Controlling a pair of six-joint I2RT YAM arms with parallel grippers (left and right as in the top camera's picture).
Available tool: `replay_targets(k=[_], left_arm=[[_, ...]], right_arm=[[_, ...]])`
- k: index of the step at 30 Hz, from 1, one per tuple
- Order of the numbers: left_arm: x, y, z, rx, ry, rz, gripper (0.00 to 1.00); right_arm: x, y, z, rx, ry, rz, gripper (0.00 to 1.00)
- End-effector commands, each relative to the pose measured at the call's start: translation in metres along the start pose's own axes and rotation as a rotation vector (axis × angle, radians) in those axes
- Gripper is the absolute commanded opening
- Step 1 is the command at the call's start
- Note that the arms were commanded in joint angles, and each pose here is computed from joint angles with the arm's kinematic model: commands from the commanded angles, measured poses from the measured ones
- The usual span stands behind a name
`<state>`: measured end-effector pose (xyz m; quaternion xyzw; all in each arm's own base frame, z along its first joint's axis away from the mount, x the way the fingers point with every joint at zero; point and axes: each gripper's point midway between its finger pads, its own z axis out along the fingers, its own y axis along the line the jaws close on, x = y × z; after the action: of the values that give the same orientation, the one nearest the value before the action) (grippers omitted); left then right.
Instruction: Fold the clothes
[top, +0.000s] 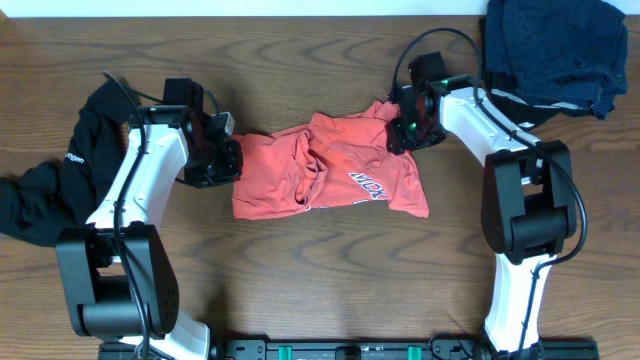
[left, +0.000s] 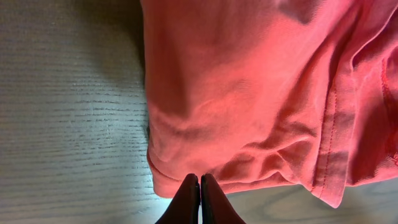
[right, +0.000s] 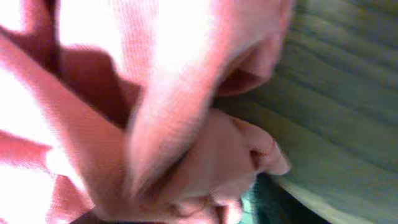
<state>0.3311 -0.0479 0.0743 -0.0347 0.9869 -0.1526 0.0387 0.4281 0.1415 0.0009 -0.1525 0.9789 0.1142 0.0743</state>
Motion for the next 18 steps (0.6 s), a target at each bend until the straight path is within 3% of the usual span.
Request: replay_targets(k=[1, 4, 18], left_arm=[[0.01, 0.007, 0.014, -0.014, 0.033, 0.029, 0.06], [0.009, 0.007, 0.025, 0.009, 0.012, 0.037, 0.06], [0.005, 0.009, 0.046, 0.171, -0.065, 0.046, 0.06]], right_arm=[[0.028, 0.015, 0.037, -0.064, 0.112, 0.009, 0.27], [0.027, 0.019, 0.037, -0.091, 0.108, 0.01, 0.15], [0.027, 0.021, 0.037, -0.105, 0.107, 0.012, 0.01]])
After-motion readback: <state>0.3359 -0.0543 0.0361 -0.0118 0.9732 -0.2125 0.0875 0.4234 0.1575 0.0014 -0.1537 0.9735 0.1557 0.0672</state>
